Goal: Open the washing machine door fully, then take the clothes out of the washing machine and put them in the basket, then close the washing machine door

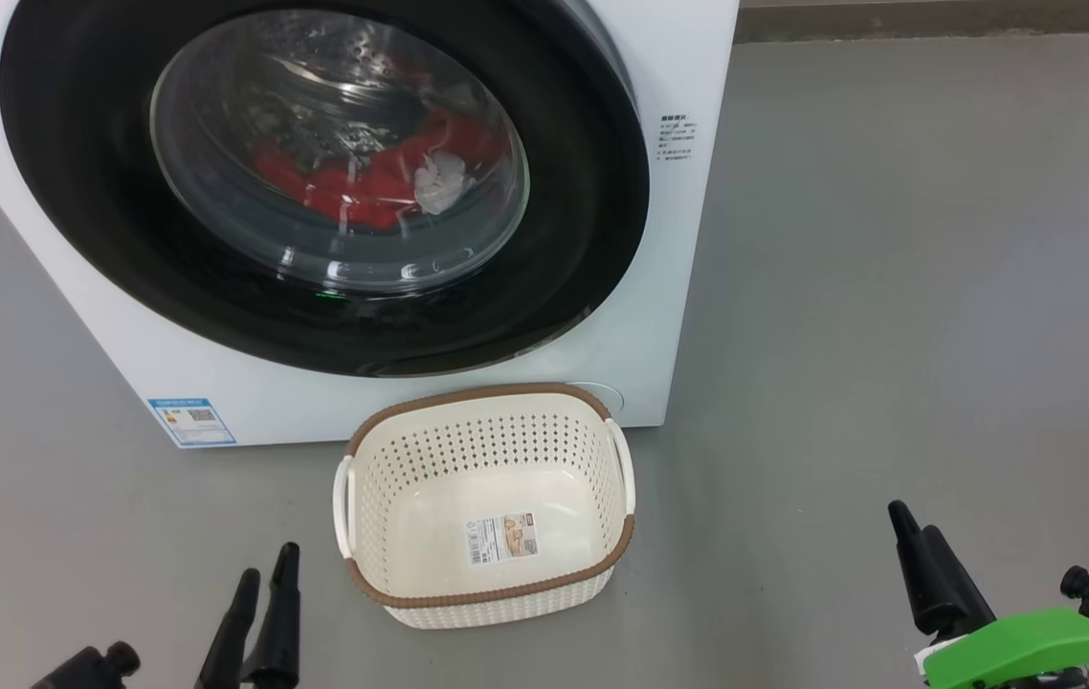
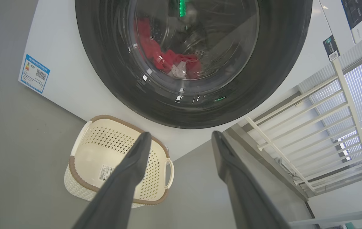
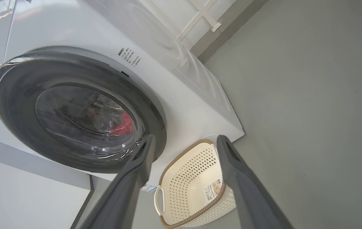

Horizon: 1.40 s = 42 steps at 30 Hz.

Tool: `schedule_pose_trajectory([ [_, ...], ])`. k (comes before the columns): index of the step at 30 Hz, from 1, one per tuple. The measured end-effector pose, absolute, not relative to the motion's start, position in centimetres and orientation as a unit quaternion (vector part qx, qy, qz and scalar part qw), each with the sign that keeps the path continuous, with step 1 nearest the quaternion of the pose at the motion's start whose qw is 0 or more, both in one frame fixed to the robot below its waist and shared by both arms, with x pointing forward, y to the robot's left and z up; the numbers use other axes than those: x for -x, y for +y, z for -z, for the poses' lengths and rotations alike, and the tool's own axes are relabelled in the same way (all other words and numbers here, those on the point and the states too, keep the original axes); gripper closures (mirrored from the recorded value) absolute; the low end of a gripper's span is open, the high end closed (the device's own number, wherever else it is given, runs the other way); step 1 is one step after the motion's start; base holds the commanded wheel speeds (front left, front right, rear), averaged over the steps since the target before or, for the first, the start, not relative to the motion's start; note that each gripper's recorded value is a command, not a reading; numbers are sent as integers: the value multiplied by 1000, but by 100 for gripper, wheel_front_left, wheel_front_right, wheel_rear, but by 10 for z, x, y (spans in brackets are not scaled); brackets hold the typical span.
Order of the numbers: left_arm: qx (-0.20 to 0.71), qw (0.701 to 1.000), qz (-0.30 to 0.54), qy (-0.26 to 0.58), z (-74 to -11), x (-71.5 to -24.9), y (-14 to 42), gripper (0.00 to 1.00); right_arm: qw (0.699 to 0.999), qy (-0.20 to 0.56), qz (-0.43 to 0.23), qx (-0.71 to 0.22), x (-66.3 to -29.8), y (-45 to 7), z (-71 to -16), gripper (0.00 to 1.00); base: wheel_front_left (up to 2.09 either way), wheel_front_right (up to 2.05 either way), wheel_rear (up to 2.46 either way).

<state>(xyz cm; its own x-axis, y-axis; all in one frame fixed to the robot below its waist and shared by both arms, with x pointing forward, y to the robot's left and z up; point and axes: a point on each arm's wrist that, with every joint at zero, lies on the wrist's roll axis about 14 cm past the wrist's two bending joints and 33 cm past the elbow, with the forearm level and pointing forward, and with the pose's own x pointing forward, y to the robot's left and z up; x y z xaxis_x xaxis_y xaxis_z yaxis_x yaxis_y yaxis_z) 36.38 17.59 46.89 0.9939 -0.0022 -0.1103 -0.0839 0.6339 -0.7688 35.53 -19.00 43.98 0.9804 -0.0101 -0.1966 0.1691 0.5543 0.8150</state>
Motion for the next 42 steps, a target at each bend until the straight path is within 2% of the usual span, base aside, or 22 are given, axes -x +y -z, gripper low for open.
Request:
schedule_pose_trajectory([
  [20,294,955,-13,45,-472,-363,169,0,928,86,31,-363,-353,-188,-439,0,0,0,0],
  [42,176,984,-2,28,-474,-362,168,0,960,84,16,-267,-347,-188,-434,0,0,0,0],
])
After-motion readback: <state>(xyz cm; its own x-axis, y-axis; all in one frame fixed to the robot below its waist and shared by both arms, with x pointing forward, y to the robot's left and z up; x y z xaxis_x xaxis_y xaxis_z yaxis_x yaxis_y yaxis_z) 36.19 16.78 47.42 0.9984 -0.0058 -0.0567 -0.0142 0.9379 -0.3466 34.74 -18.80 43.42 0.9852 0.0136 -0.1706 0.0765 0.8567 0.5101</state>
